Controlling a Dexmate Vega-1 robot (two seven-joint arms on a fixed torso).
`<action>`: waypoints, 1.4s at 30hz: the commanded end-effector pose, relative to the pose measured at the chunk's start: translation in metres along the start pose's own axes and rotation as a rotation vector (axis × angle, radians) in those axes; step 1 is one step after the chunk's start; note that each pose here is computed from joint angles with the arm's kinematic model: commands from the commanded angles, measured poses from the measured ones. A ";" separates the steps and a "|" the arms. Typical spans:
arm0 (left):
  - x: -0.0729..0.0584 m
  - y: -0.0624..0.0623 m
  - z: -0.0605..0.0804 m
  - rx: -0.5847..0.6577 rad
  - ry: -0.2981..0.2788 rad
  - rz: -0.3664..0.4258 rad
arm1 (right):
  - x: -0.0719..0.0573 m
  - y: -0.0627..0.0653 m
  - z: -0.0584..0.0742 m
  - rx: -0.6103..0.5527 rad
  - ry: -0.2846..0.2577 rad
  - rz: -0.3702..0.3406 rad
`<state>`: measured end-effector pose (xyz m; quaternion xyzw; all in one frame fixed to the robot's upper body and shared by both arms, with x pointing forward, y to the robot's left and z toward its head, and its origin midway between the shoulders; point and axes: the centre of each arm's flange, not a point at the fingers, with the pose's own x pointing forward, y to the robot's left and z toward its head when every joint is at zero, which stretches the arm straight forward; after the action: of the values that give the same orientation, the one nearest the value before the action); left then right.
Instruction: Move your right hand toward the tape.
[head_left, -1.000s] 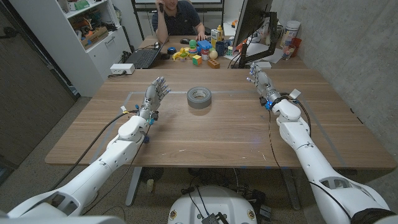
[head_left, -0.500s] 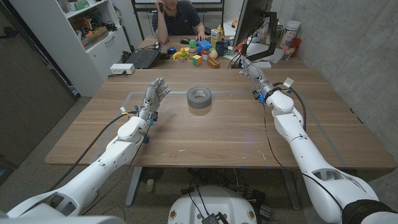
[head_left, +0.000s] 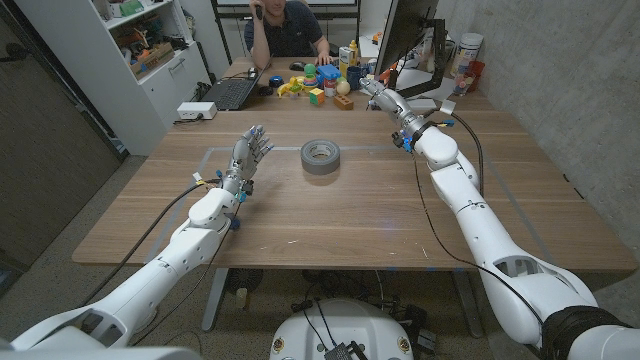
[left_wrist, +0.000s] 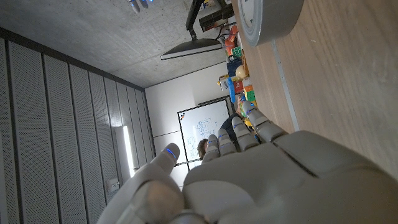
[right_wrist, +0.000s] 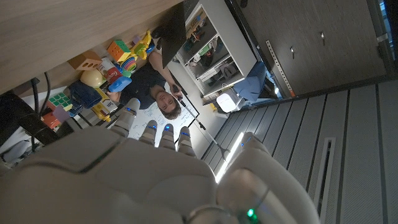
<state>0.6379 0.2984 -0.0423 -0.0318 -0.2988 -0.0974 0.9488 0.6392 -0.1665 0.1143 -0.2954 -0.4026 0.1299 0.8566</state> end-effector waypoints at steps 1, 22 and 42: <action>-0.006 0.001 -0.001 -0.004 -0.001 0.009 | 0.025 0.017 0.030 -0.241 -0.021 0.077; -0.008 0.003 -0.003 -0.011 -0.002 0.016 | 0.052 0.048 0.054 -0.706 0.008 0.151; -0.013 0.005 -0.004 0.004 0.009 0.028 | 0.065 0.090 0.044 -0.964 0.034 0.265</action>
<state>0.6321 0.3039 -0.0510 -0.0381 -0.2981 -0.0871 0.9498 0.6404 -0.0670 0.1354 -0.6607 -0.3772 0.0386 0.6478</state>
